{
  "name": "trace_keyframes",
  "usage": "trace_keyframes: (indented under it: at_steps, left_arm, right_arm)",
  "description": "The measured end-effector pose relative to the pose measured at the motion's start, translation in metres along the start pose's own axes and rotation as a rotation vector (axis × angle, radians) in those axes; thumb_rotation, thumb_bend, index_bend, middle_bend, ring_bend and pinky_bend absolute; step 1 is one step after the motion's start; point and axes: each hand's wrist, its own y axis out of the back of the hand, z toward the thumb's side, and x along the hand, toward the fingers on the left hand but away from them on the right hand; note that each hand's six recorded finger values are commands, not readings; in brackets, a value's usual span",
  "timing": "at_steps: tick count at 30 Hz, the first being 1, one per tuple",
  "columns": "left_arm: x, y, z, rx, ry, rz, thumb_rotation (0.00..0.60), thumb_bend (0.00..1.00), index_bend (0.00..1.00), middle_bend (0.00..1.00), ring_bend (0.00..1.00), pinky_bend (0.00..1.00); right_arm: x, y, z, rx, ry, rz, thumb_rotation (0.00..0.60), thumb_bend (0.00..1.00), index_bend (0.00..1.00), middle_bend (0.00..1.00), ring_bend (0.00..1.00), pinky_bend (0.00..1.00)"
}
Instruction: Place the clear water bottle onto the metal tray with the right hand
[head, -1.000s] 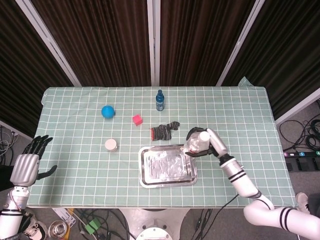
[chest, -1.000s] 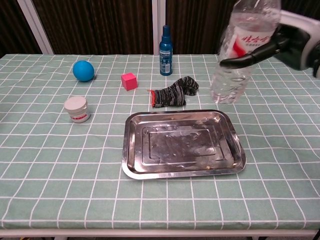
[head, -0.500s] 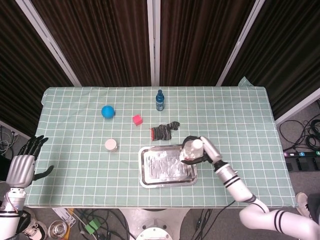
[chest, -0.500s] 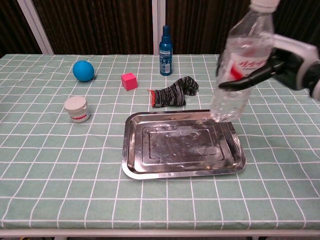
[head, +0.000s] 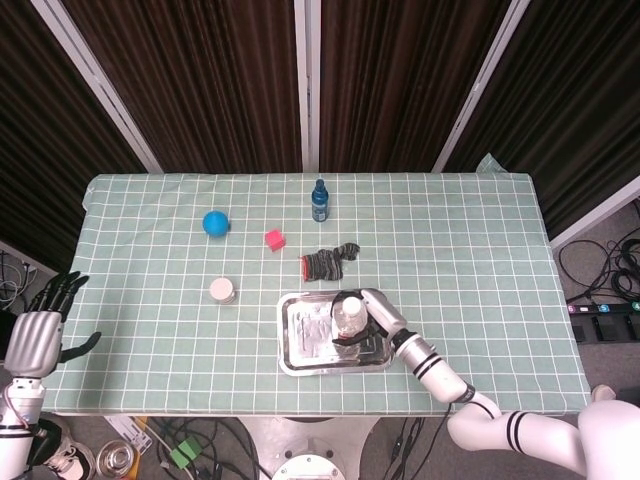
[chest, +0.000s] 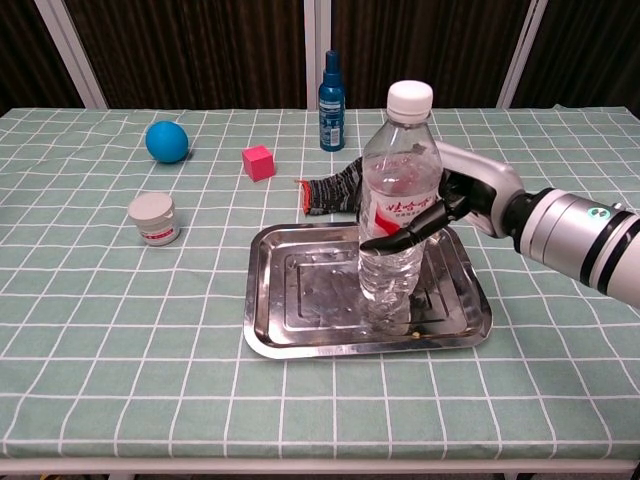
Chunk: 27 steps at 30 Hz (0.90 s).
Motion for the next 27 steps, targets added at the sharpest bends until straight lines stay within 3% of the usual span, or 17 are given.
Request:
trace_keyframes:
  at_steps: [3, 5, 6, 9, 17, 23, 27]
  left_arm:
    - [0.0, -0.001, -0.001, 0.0, 0.002, -0.004, 0.6, 0.24, 0.16, 0.18, 0.09, 0.19]
    - [0.0, -0.001, 0.0, -0.001, -0.001, -0.005, 0.6, 0.24, 0.16, 0.18, 0.09, 0.19]
    - [0.0, -0.002, 0.001, 0.0, -0.002, -0.005, 0.6, 0.24, 0.16, 0.18, 0.09, 0.19]
    - [0.001, -0.003, 0.001, 0.0, -0.003, -0.007, 0.6, 0.24, 0.16, 0.18, 0.09, 0.19]
    - [0.002, -0.002, 0.006, -0.004, -0.014, -0.003, 0.6, 0.24, 0.16, 0.18, 0.09, 0.19]
    - [0.002, 0.001, 0.013, -0.007, -0.027, 0.003, 0.6, 0.24, 0.16, 0.18, 0.09, 0.19]
    - [0.002, 0.005, 0.017, 0.002, -0.035, 0.007, 0.6, 0.24, 0.16, 0.18, 0.09, 0.19]
  right_arm:
    - [0.003, 0.003, -0.003, 0.03, -0.008, 0.021, 0.6, 0.0, 0.26, 0.33, 0.18, 0.25]
    - [0.005, 0.005, -0.004, 0.041, -0.017, 0.042, 0.6, 0.0, 0.05, 0.15, 0.04, 0.1]
    - [0.007, 0.008, -0.004, 0.053, -0.021, 0.057, 0.6, 0.0, 0.01, 0.08, 0.01, 0.04]
    - [0.013, 0.017, -0.002, 0.095, -0.025, 0.086, 0.6, 0.0, 0.0, 0.0, 0.0, 0.0]
    - [0.044, 0.059, 0.003, 0.24, -0.068, 0.092, 0.6, 0.0, 0.0, 0.0, 0.0, 0.0]
    - [0.085, 0.105, -0.002, 0.513, -0.147, 0.001, 0.6, 0.0, 0.0, 0.0, 0.0, 0.0]
    - [0.122, 0.132, -0.011, 0.761, -0.232, -0.132, 0.6, 0.0, 0.0, 0.0, 0.0, 0.0]
